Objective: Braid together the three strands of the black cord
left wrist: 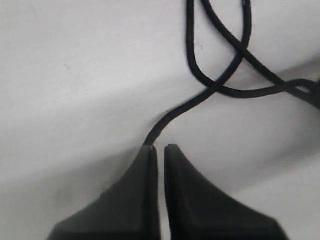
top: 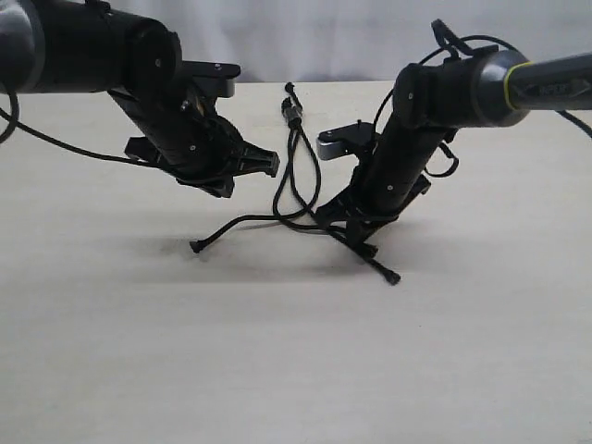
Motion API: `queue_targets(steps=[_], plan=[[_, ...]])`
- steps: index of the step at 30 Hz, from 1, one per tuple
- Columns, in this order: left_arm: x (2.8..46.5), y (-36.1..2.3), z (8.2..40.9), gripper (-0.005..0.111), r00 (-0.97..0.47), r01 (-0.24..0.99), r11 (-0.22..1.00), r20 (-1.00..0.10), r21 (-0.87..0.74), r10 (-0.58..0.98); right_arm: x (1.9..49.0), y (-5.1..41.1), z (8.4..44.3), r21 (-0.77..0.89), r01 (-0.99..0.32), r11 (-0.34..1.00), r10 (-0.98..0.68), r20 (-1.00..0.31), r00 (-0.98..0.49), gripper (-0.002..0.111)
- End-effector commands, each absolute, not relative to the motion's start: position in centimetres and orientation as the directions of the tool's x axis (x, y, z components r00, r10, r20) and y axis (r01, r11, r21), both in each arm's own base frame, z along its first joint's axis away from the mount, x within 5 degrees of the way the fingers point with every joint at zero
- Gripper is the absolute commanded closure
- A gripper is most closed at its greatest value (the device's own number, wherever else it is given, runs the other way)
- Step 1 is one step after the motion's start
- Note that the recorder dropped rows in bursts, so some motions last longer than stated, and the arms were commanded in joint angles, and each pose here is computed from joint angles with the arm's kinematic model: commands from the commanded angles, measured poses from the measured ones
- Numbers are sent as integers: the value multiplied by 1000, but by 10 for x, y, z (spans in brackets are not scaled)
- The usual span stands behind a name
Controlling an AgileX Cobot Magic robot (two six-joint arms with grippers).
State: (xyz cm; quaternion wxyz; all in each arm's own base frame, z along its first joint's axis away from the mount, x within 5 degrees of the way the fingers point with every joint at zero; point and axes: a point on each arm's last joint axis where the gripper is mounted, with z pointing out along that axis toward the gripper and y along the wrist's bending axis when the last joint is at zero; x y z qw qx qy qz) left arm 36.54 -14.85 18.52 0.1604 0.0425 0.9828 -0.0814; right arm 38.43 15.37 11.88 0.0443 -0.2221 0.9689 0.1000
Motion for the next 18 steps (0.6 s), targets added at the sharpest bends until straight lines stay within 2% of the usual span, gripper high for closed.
queue_targets(steps=[1, 12, 18], plan=[[371, -136, 178, 102, -952, 82, 988, -305, -129, 39, 375, 156, 113, 261, -422, 868, -404, -121, -907, 104], [381, -138, 108, 102, -977, -7, 993, -209, -118, -32, 362, 156, 106, 312, -398, 863, -402, -55, -914, 104], [370, -153, 99, 102, -991, -15, 991, -127, -131, -32, 350, 161, 103, 405, -339, 849, -373, 5, -928, 104]])
